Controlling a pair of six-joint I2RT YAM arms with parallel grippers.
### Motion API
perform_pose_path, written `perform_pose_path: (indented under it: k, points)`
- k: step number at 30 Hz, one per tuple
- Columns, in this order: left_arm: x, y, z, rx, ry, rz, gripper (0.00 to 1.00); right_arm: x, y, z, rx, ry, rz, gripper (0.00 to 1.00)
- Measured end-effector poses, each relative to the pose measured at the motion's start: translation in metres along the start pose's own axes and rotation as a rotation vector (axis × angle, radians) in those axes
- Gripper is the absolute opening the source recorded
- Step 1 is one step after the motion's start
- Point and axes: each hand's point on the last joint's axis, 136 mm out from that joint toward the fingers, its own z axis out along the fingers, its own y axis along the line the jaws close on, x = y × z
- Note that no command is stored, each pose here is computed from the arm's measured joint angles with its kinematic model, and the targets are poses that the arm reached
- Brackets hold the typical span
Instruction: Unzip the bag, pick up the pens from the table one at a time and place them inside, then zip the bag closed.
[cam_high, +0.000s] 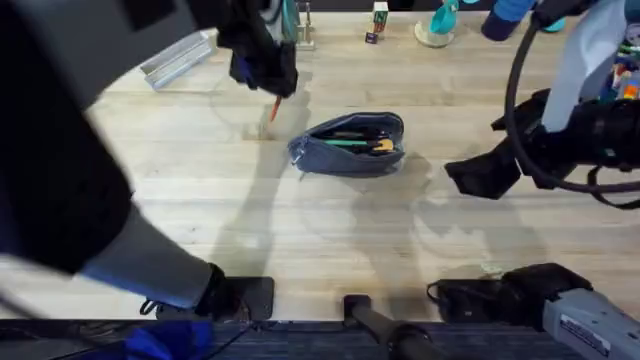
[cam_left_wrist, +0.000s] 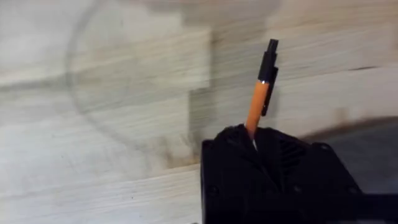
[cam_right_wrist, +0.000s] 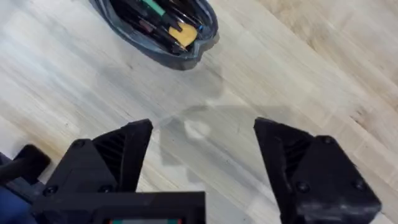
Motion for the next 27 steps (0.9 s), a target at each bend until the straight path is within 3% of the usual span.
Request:
perform_pose_path:
  k: [4, 10, 19, 27]
  points:
    - [-0.012, -0.014, -0.039, 0.079, -0.097, 0.050, 0.044, 0.000, 0.000, 0.000, 0.000, 0.000, 0.000, 0.998]
    - [-0.006, -0.041, -0.069, 0.215, -0.131, 0.136, 0.041, 0.000, 0.000, 0.000, 0.000, 0.000, 0.000, 0.997]
    - [0.022, -0.114, -0.095, 0.447, -0.132, 0.424, 0.042, 0.000, 0.000, 0.000, 0.000, 0.000, 0.000, 0.998]
    - [0.059, -0.162, -0.103, 0.559, -0.088, 0.664, 0.042, 0.000, 0.000, 0.000, 0.000, 0.000, 0.000, 0.998]
